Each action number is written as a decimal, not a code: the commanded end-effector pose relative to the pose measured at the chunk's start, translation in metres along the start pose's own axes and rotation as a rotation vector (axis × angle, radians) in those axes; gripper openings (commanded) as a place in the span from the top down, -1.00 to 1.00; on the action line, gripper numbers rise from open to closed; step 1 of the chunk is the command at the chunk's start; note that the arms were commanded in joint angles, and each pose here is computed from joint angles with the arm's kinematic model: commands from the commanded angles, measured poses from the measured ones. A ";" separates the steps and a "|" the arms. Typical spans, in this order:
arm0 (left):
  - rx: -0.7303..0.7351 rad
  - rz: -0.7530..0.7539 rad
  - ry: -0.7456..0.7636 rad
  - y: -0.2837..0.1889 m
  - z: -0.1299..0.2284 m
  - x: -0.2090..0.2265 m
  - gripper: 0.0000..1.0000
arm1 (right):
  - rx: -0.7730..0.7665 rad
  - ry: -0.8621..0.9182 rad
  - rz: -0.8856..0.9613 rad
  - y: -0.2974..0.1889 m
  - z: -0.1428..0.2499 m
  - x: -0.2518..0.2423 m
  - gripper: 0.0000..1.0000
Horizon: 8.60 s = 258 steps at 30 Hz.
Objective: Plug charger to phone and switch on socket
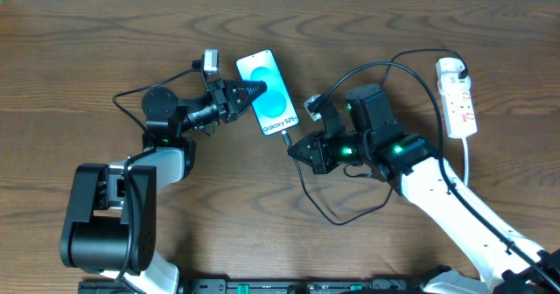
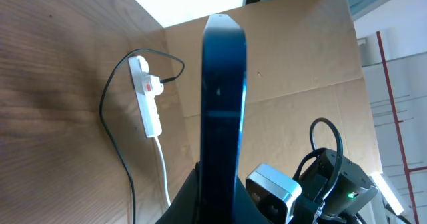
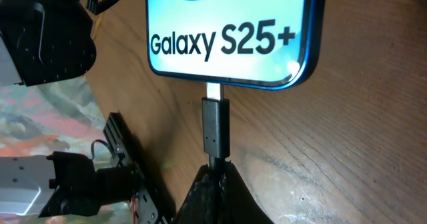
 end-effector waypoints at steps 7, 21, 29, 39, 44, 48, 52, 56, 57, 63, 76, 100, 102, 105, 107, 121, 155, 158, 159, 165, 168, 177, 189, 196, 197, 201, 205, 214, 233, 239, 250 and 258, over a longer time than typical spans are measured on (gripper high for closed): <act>0.001 0.026 0.082 0.007 -0.003 -0.012 0.85 | -0.004 0.021 -0.027 -0.001 -0.003 0.002 0.98; 0.016 0.027 0.081 0.007 -0.002 -0.012 0.85 | -0.050 0.005 0.059 -0.002 -0.008 -0.005 0.98; 0.016 0.027 0.081 0.007 -0.002 -0.012 0.85 | -0.020 0.026 0.081 -0.002 -0.003 -0.008 0.98; 0.001 0.016 0.119 0.007 -0.003 -0.010 0.85 | 0.010 0.021 0.021 -0.001 0.001 -0.003 0.98; 0.000 -0.004 0.099 0.007 -0.003 -0.005 0.85 | 0.018 0.023 -0.003 -0.001 0.002 -0.001 0.98; 0.001 -0.004 0.098 0.007 -0.003 -0.005 0.85 | 0.016 0.021 -0.003 -0.001 0.001 -0.001 0.98; 0.001 -0.003 0.083 0.007 -0.003 -0.005 0.85 | 0.015 0.021 -0.002 -0.001 0.001 -0.001 0.98; 0.000 -0.003 0.063 0.007 -0.003 -0.005 0.85 | 0.015 0.037 0.002 -0.001 0.001 -0.001 0.98; 0.000 -0.004 0.060 0.007 -0.003 -0.005 0.85 | 0.015 0.037 0.002 -0.001 0.001 -0.001 0.98; 0.000 -0.004 0.045 0.007 -0.003 -0.005 0.85 | 0.016 0.039 0.006 -0.001 0.002 -0.002 0.98; 0.001 -0.003 0.023 0.007 -0.003 -0.005 0.85 | -0.002 0.061 0.012 -0.001 -0.001 -0.002 0.98; 0.000 -0.003 -0.017 0.007 -0.003 -0.005 0.85 | -0.023 0.134 0.064 -0.002 -0.003 -0.006 0.98; 0.000 -0.003 -0.002 0.007 -0.003 -0.005 0.85 | -0.015 0.134 0.054 -0.002 -0.002 -0.006 0.98; -0.008 -0.004 0.024 0.007 -0.004 -0.005 0.85 | 0.002 0.122 0.024 -0.001 0.000 -0.003 0.98; -0.021 -0.006 0.024 0.007 -0.005 -0.005 0.85 | 0.013 0.098 -0.009 -0.001 0.001 0.000 0.98; -0.017 -0.005 0.024 0.007 -0.004 -0.005 0.85 | 0.011 0.092 -0.017 -0.001 0.000 0.000 0.98; 0.016 -0.001 0.028 0.007 -0.002 -0.005 0.85 | -0.046 0.101 0.070 -0.002 -0.007 -0.006 0.98; 0.016 -0.001 0.031 0.007 -0.002 -0.005 0.85 | -0.057 0.089 0.058 -0.002 -0.009 -0.005 0.98; 0.016 -0.001 0.031 0.007 -0.002 -0.005 0.85 | -0.060 0.086 0.053 -0.002 -0.010 -0.004 0.98; 0.016 -0.001 0.034 0.007 -0.002 -0.005 0.85 | -0.067 0.074 0.034 -0.002 -0.012 -0.003 0.98; 0.016 -0.001 0.040 0.007 -0.002 -0.005 0.85 | -0.063 0.074 0.022 -0.002 -0.011 -0.002 0.98; 0.017 -0.001 0.054 0.007 -0.002 -0.005 0.85 | -0.056 0.073 0.003 -0.002 -0.011 0.000 0.98; 0.029 0.001 0.053 0.007 -0.001 -0.005 0.85 | -0.130 0.048 0.122 -0.003 -0.019 -0.009 0.98; 0.042 0.002 0.054 0.007 0.001 -0.005 0.85 | -0.173 0.011 0.146 -0.004 -0.026 -0.009 0.98; 0.043 0.002 0.054 0.007 0.001 -0.005 0.85 | -0.180 0.005 0.141 -0.004 -0.027 -0.009 0.98; 0.043 0.002 0.054 0.007 0.001 -0.005 0.85 | -0.204 -0.015 0.127 -0.005 -0.031 -0.006 0.94; 0.042 0.002 0.063 0.007 0.000 -0.005 0.86 | -0.183 -0.043 0.132 -0.004 -0.028 -0.007 0.84; 0.041 0.003 0.118 0.007 0.000 -0.005 0.85 | -0.124 -0.185 0.019 -0.008 -0.021 0.006 0.49; 0.042 0.003 0.113 0.007 0.000 -0.005 0.85 | -0.147 -0.369 0.482 -0.020 0.005 0.043 -0.08; 0.042 0.003 0.105 0.007 0.000 -0.005 0.85 | -0.117 -0.304 0.564 -0.003 0.008 0.030 0.08; 0.051 0.004 0.092 0.007 0.001 -0.005 0.85 | -0.130 -0.312 0.544 0.008 0.003 0.029 0.50; 0.093 0.010 0.072 0.007 0.005 -0.006 0.85 | -0.143 -0.317 0.527 0.009 0.001 0.030 0.98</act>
Point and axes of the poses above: each gripper's point midway between its finger pads, its own y axis out along the fingers, its own x axis along the line the jaws close on, z = x × y, the point moved 9 cm from there along -y, back along the fingers, and after that the axes turned 2 degrees about -y, right-handed, at the moved point
